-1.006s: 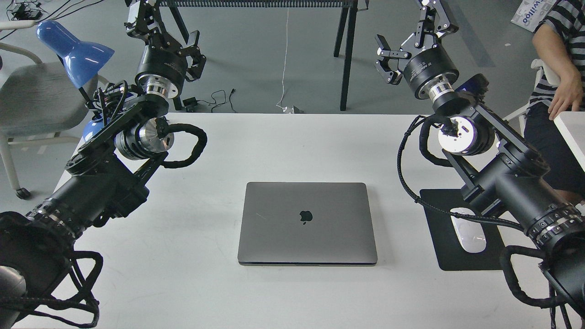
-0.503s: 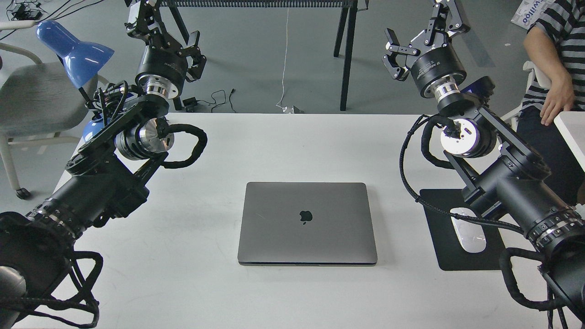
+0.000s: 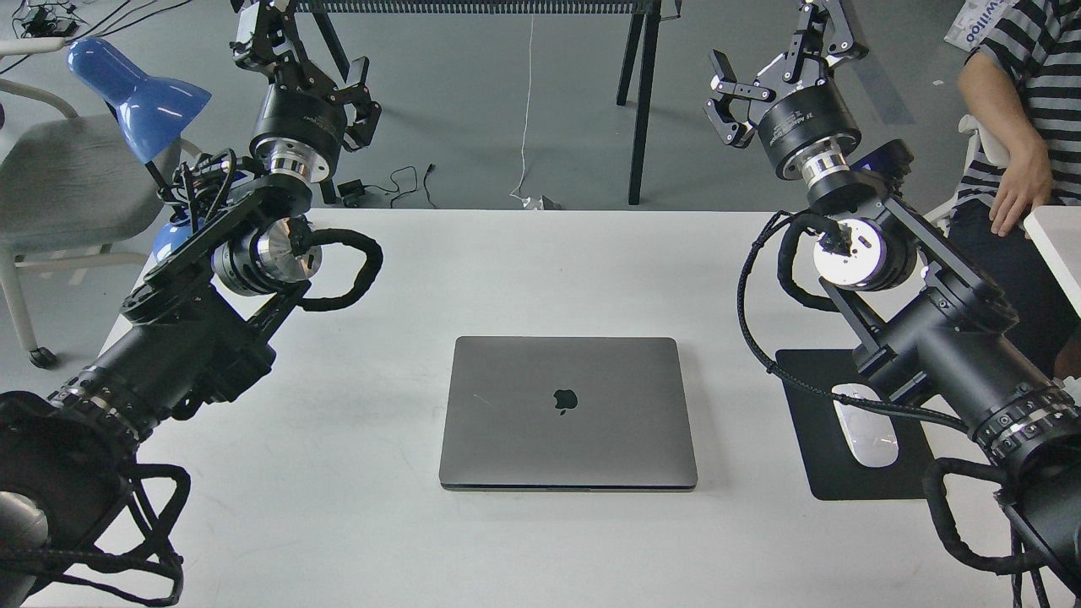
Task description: Close notebook with right arm
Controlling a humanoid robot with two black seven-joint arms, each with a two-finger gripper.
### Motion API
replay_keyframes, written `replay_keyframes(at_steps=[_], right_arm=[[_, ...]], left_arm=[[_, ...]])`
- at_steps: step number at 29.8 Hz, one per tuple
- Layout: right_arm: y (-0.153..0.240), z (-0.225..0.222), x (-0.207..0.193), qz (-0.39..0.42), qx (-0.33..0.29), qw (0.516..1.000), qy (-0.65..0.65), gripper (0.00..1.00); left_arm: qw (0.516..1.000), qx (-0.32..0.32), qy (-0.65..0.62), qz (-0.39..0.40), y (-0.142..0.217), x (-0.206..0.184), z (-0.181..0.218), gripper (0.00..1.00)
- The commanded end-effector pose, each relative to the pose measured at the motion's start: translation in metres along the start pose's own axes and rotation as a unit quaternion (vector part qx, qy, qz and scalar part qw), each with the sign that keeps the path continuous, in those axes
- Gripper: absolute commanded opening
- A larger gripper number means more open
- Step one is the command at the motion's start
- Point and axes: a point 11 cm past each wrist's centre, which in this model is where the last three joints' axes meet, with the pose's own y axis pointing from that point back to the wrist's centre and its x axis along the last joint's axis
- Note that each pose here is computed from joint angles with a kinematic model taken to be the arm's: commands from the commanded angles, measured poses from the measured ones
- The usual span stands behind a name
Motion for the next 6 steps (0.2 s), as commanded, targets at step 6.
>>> replay_keyframes(at_steps=[6], right_arm=[[0.0015,0.0013,-0.0002,-0.002,-0.002,1.0,0.001,1.0]], left_arm=[[1.0,0.0,0.0,0.0,-0.0001,-0.0001,0.0002,1.0]])
